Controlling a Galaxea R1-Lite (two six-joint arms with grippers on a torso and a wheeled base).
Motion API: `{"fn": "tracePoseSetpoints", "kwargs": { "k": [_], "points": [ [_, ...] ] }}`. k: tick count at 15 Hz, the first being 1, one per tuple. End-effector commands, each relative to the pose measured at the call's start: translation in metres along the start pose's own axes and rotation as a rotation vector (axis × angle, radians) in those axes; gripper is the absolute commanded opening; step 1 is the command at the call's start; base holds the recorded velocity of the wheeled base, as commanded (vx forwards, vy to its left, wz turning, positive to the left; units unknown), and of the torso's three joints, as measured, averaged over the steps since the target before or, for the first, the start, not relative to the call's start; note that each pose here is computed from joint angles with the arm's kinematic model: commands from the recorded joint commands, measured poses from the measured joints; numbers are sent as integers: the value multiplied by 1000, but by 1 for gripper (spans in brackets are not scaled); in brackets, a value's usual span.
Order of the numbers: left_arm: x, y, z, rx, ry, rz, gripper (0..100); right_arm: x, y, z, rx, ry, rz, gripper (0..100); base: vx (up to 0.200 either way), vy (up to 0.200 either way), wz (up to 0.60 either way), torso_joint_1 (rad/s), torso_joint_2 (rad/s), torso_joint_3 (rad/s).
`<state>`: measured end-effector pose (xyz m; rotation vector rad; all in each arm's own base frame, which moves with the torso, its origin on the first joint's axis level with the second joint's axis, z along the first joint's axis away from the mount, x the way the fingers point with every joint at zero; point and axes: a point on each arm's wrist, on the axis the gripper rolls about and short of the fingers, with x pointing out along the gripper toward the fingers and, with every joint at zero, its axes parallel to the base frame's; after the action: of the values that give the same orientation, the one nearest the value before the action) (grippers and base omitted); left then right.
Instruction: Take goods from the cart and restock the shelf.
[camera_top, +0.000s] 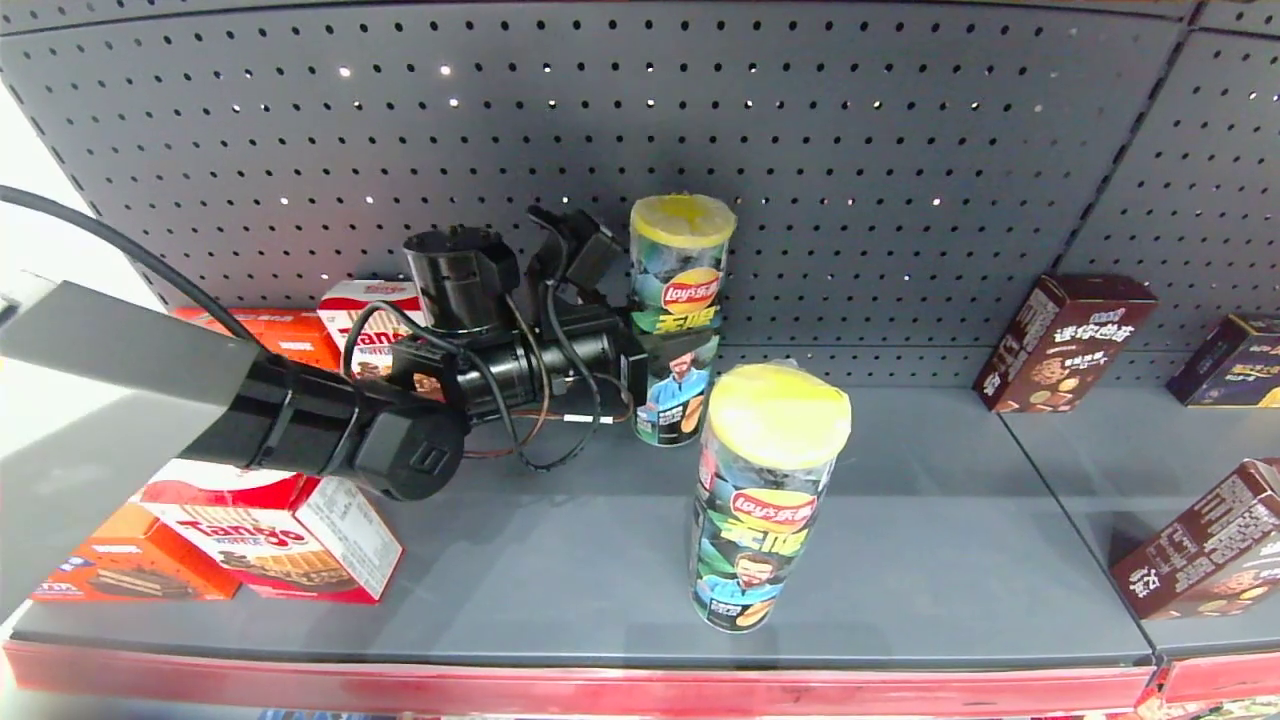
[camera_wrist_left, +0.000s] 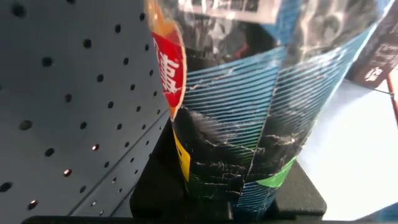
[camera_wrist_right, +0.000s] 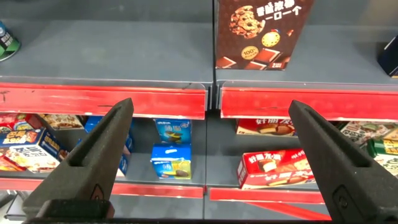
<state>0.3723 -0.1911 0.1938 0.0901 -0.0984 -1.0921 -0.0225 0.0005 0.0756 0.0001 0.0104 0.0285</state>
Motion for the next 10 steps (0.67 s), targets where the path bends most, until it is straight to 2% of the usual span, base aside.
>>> {"fn": "tracePoseSetpoints", "kwargs": {
  "k": [1,10],
  "points": [
    [8,6,-10,-5,7,1,0,0,0,0,0,3,1,100,0,0,0,0,0,0],
    [24,11,-24,-6,7,1,0,0,0,0,0,2,1,100,0,0,0,0,0,0]
  ]
}}
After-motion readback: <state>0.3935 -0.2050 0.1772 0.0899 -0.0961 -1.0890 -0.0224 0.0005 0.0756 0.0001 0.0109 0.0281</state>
